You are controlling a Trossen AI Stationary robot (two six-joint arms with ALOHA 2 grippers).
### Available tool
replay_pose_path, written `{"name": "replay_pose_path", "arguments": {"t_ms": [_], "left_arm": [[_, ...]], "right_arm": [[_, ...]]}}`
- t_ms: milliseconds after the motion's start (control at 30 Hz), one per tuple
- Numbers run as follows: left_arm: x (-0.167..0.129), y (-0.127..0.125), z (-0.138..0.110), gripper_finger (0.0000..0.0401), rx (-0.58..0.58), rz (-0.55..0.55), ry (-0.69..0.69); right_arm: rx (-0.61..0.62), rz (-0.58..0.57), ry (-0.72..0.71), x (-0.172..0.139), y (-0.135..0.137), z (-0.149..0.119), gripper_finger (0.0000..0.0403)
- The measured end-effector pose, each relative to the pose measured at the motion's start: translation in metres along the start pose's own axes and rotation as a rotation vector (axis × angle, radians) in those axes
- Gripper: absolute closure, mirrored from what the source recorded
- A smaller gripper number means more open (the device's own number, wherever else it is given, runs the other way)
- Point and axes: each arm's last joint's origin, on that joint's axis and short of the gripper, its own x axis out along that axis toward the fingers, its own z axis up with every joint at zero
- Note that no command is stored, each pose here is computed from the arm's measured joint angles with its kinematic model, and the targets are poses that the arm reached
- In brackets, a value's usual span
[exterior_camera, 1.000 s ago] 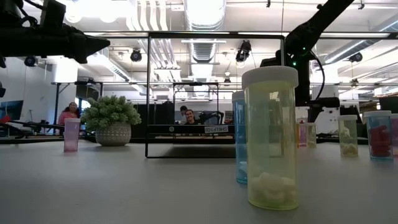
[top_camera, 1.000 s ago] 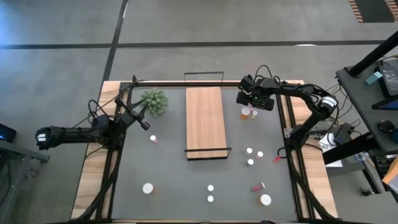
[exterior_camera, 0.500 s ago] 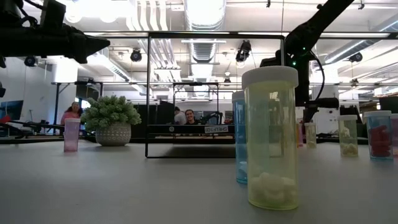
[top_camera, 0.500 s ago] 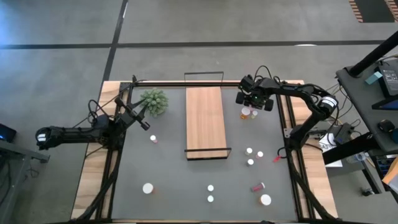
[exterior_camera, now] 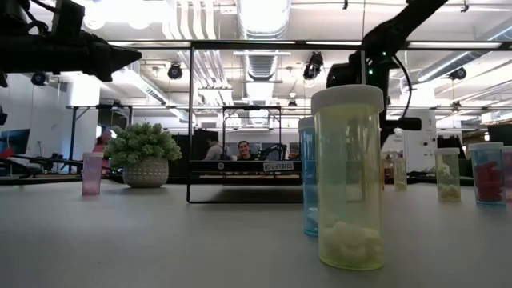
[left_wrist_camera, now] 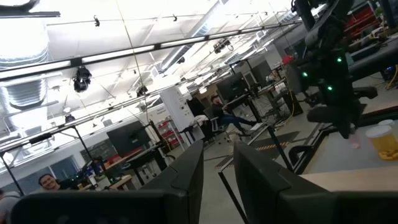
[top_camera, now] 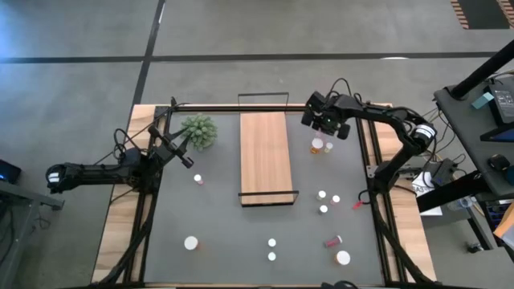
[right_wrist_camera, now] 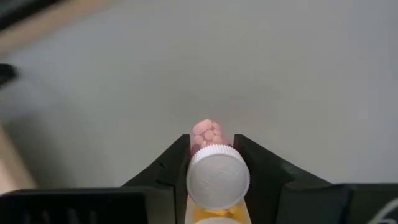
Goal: Pick and place medicine bottles onto shelf by color
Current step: Put the top pink pill bottle on the shelf
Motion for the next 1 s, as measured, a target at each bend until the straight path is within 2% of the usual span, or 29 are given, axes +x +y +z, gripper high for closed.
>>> {"name": "replay_pose_path", "arguments": {"t_ms": [300, 533, 700, 1000], "left_arm": [[0.000, 0.000, 0.000, 0.0329, 0.000, 0.000, 0.000], [0.000, 0.000, 0.000, 0.0329, -0.001, 0.000, 0.000], [0.000, 0.000, 0.000, 0.0329, 0.000, 0.000, 0.000], [0.000, 0.000, 0.000, 0.0329, -0.001, 0.000, 0.000]], "right_arm": [[-0.029, 0.090, -0.050, -0.029, 0.026, -0.004, 0.0303], [-0.099, 0.063, -0.047, -0.036, 0.054, -0.019, 0.0303], [-0.196, 0.018, -0.027, -0.036, 0.081, -0.025, 0.0303], [-0.343, 0.047, -0.029, -0.035, 0.122, -0.024, 0.0303]]}}
